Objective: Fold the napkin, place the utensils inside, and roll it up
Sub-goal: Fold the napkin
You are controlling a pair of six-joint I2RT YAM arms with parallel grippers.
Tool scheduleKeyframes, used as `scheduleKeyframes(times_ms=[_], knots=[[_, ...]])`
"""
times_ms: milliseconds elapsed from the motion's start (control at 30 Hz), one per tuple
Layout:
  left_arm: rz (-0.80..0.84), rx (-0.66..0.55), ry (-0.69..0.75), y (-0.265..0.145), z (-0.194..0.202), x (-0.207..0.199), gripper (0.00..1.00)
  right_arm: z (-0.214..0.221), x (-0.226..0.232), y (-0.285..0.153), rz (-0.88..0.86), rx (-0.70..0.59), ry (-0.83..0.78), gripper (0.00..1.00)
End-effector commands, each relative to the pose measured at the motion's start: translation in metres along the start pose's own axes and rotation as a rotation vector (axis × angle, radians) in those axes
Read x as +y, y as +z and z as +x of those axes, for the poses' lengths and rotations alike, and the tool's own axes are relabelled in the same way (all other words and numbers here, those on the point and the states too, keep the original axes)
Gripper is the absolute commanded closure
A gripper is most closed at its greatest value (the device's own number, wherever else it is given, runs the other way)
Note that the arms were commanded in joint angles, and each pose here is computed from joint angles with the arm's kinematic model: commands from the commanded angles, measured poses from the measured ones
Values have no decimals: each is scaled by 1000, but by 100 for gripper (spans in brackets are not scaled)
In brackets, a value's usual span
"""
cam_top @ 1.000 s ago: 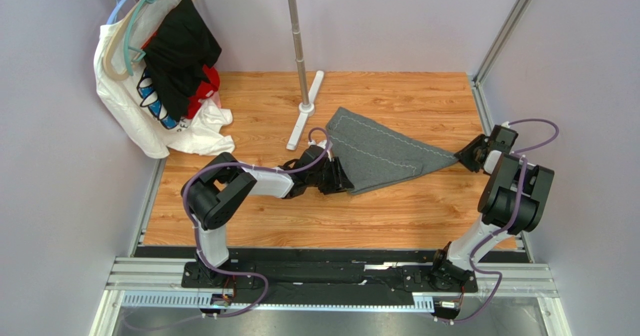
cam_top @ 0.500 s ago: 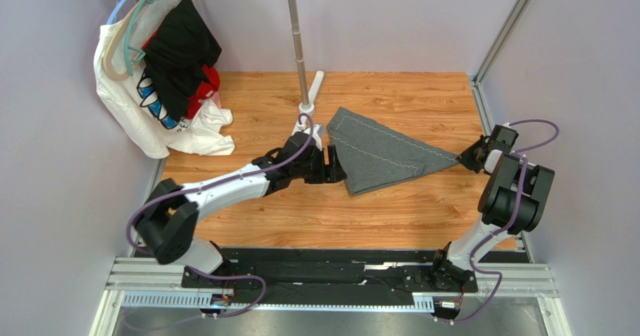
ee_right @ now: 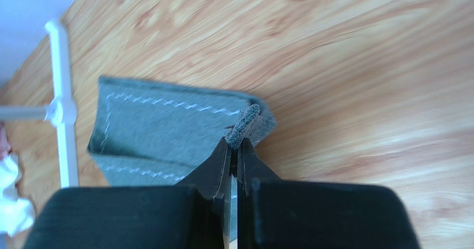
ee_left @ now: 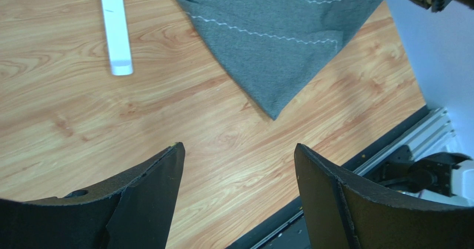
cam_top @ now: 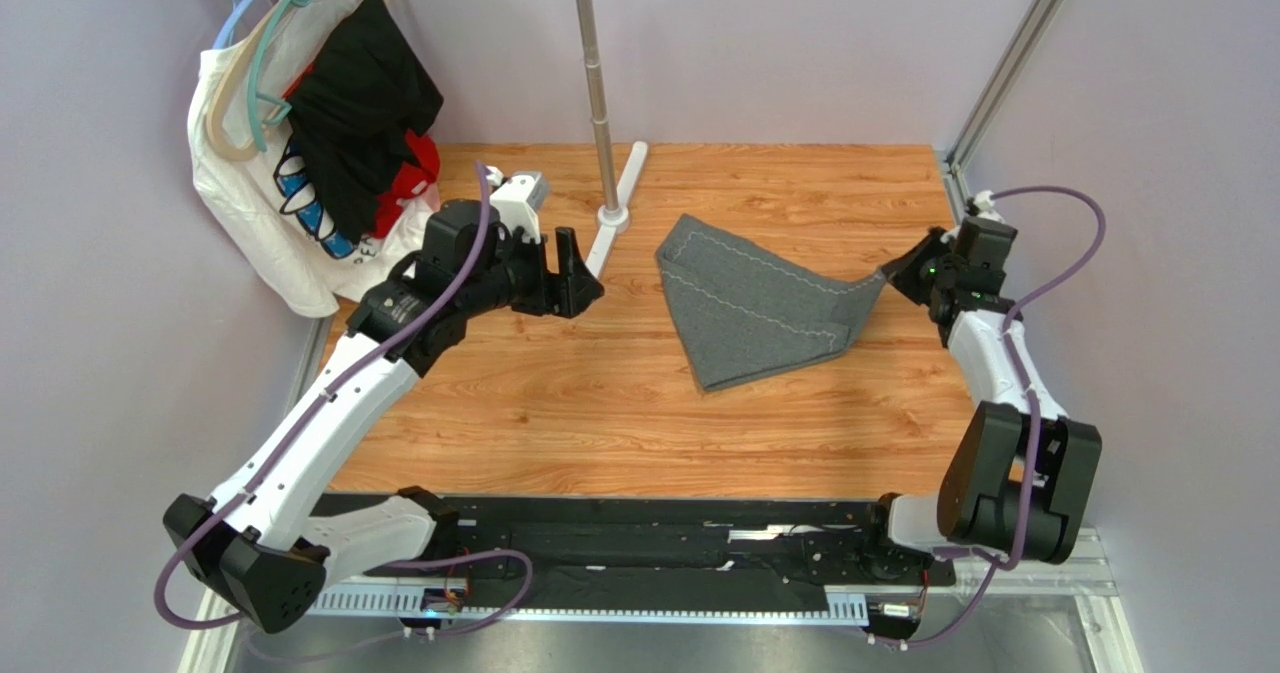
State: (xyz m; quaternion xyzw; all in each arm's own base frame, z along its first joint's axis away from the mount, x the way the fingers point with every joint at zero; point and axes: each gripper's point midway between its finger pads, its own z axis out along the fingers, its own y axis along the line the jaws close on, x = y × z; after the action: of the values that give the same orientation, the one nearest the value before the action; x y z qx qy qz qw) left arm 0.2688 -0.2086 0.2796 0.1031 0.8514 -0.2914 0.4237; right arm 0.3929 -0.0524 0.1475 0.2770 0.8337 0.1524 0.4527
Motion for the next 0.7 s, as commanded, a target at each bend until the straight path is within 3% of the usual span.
scheduleKeyframes(times_ms=[0, 233, 500, 667], knots=[[-42, 83, 115, -15, 8, 18, 18, 10, 46, -18, -69, 2, -102, 100], [-83, 84, 134, -12, 10, 41, 18, 72, 100, -42, -208, 93, -192, 100], [-108, 68, 119, -3, 21, 58, 18, 151, 125, -38, -279, 222, -283, 100], [-136, 74, 111, 1, 29, 70, 18, 178, 138, -33, -289, 248, -306, 100]])
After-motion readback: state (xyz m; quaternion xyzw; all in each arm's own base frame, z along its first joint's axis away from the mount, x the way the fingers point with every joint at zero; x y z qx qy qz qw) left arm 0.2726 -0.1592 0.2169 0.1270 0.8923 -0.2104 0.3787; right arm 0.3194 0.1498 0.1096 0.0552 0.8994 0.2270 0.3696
